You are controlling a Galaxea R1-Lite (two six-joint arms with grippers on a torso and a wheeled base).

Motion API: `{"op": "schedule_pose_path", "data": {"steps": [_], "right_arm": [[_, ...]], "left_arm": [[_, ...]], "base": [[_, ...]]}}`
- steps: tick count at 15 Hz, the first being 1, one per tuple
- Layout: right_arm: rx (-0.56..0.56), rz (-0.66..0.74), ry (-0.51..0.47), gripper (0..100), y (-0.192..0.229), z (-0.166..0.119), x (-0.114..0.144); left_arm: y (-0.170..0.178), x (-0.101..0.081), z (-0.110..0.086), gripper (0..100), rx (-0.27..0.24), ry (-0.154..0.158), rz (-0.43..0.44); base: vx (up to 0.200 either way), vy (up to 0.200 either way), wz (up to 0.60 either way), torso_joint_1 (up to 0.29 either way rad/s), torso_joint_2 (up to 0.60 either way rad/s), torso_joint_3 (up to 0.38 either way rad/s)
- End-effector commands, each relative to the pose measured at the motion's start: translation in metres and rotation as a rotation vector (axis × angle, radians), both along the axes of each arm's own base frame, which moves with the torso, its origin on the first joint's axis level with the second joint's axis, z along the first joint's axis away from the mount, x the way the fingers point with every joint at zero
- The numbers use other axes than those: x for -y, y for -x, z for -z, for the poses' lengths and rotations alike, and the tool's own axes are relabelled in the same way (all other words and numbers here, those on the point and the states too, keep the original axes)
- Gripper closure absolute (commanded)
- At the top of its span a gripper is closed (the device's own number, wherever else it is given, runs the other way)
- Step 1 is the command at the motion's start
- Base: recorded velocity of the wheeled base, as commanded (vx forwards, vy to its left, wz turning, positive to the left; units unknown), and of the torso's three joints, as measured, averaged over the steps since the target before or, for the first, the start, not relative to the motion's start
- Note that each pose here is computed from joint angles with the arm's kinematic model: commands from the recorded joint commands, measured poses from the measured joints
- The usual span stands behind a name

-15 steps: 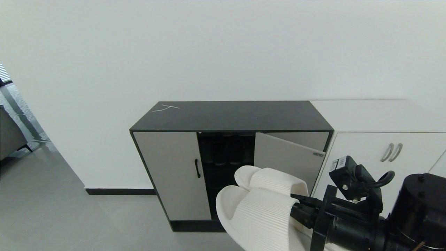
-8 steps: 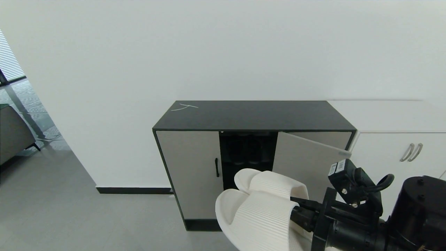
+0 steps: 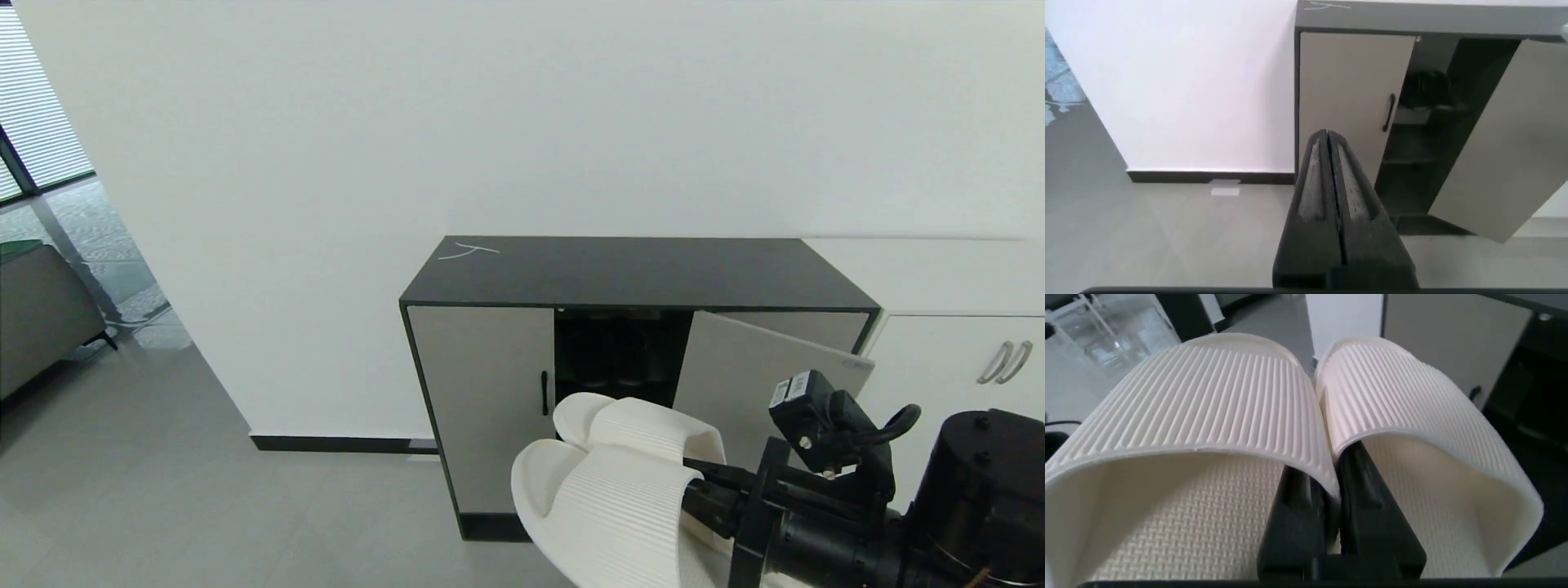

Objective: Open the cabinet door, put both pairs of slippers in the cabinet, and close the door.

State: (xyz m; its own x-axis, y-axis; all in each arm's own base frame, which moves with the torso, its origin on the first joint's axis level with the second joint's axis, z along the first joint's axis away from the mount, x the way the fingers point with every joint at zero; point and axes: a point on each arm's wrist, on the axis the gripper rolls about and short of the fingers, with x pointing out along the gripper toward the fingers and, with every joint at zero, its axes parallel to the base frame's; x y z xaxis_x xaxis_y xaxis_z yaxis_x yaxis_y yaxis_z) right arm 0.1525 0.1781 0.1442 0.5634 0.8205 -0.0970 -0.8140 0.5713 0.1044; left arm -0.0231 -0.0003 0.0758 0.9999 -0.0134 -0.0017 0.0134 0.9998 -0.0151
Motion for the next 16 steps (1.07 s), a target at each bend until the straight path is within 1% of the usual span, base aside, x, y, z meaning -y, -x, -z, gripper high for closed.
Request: {"op": "schedule_pose_path", "data": {"steps": [1, 7, 9, 13, 16], "right_arm": [[0.006, -0.002, -0.007, 100, 0.0008, -0.0001, 0.0003], [0.010, -0.002, -0.011, 100, 0.0006, 0.0002, 0.0001], [0.007, -0.002, -0.008, 100, 0.0001, 0.0013, -0.0004], [0.008, -0.004, 0.019, 100, 0.0007, 0.0063, 0.0003], [0.008, -0.004, 0.019, 100, 0.0007, 0.0063, 0.0003]], "left_arm": [[-0.0001, 0.0000, 0.0001, 100, -0.001, 0.000, 0.000], [-0.0001, 0.0000, 0.0001, 100, -0.001, 0.000, 0.000], [-0.0001, 0.0000, 0.0001, 100, -0.001, 0.000, 0.000], [-0.0001, 0.0000, 0.0001, 100, -0.001, -0.001, 0.000], [-0.0001, 0.0000, 0.0001, 100, -0.001, 0.000, 0.000]], "base": [[0.200, 0.000, 0.00, -0.002, 0.00, 0.002], [0.200, 0.000, 0.00, 0.007, 0.00, 0.004], [0.000, 0.000, 0.00, 0.000, 0.00, 0.000], [0.000, 0.200, 0.00, 0.005, 0.00, 0.002], [0.000, 0.200, 0.00, -0.001, 0.00, 0.002]]}}
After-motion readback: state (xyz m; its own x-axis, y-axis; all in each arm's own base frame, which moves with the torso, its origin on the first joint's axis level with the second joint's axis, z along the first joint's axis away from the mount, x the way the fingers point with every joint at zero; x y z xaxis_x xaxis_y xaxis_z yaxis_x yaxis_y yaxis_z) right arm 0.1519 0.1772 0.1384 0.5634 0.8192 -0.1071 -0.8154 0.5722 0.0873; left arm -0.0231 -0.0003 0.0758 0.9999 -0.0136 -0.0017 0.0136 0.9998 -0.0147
